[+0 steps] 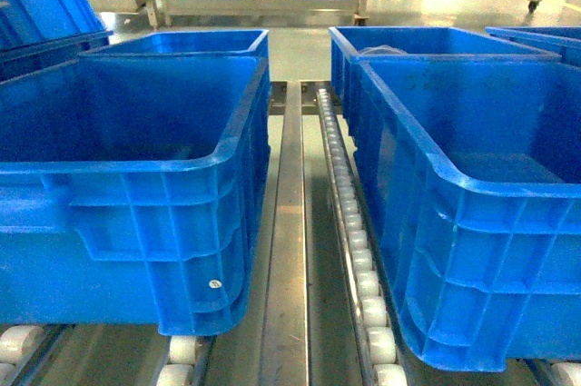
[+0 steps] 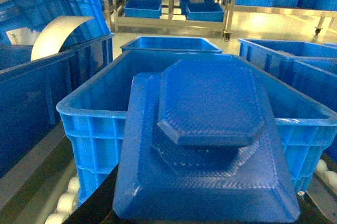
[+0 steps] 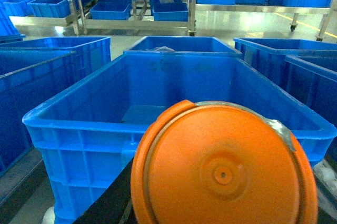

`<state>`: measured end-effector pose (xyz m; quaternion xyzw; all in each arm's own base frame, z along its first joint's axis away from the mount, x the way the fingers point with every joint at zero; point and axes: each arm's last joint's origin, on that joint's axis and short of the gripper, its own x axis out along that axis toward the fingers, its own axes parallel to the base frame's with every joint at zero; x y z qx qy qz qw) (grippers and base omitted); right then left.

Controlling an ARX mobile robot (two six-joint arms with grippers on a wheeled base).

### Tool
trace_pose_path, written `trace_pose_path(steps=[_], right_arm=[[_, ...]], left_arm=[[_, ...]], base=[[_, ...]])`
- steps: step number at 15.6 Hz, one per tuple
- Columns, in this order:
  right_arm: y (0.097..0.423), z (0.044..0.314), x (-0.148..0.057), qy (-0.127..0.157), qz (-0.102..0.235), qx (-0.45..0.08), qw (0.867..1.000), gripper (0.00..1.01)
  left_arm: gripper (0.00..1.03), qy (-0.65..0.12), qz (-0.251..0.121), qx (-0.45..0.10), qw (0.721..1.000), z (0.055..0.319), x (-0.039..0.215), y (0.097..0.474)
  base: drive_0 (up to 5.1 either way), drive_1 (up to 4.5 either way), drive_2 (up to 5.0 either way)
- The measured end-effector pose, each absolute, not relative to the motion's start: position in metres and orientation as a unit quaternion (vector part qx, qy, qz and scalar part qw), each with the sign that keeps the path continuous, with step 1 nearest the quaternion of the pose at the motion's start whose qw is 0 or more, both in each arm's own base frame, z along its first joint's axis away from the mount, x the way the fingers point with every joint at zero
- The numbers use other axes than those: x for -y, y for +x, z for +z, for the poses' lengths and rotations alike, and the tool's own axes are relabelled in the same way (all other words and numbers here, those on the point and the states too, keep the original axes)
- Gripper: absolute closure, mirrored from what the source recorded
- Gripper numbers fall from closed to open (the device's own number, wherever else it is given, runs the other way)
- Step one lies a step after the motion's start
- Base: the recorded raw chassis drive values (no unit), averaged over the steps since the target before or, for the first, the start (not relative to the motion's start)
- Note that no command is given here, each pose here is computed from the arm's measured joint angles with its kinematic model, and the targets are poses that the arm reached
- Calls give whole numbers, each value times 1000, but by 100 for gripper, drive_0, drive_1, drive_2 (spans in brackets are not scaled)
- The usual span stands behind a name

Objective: Sort blue parts and orange caps into right shelf containers

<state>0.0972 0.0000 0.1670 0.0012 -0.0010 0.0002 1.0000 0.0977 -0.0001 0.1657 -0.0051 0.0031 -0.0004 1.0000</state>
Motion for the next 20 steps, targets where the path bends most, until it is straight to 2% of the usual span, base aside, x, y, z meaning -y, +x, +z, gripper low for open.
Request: trace_pose_path(steps=[14,15,16,18,19,20], right_arm=[[97,167,0,1,0,1,1000,55],[97,177,-2,-10,-30,54,998,55],[97,184,-4,-14,-40,81,996,55],[115,206,-2,-31,-37,94,994,55],[125,221,-1,-34,-30,107,993,55],[145,243,-2,-37,-10,118,992,55]], left_arm=[[61,-5,0,-1,1000,166,0,98],[61,-24,2,83,996,182,1,97],[61,-37,-4,130,991,192,3,98],[61,-35,5,111,993,199,-3,121],[61,-35,8,119,992,211,-6,130],[61,-42,14,147,988,238,-12,154]], base=[[0,0,0],[0,0,0],[0,0,0],[0,0,0],[0,0,0],[0,0,0]])
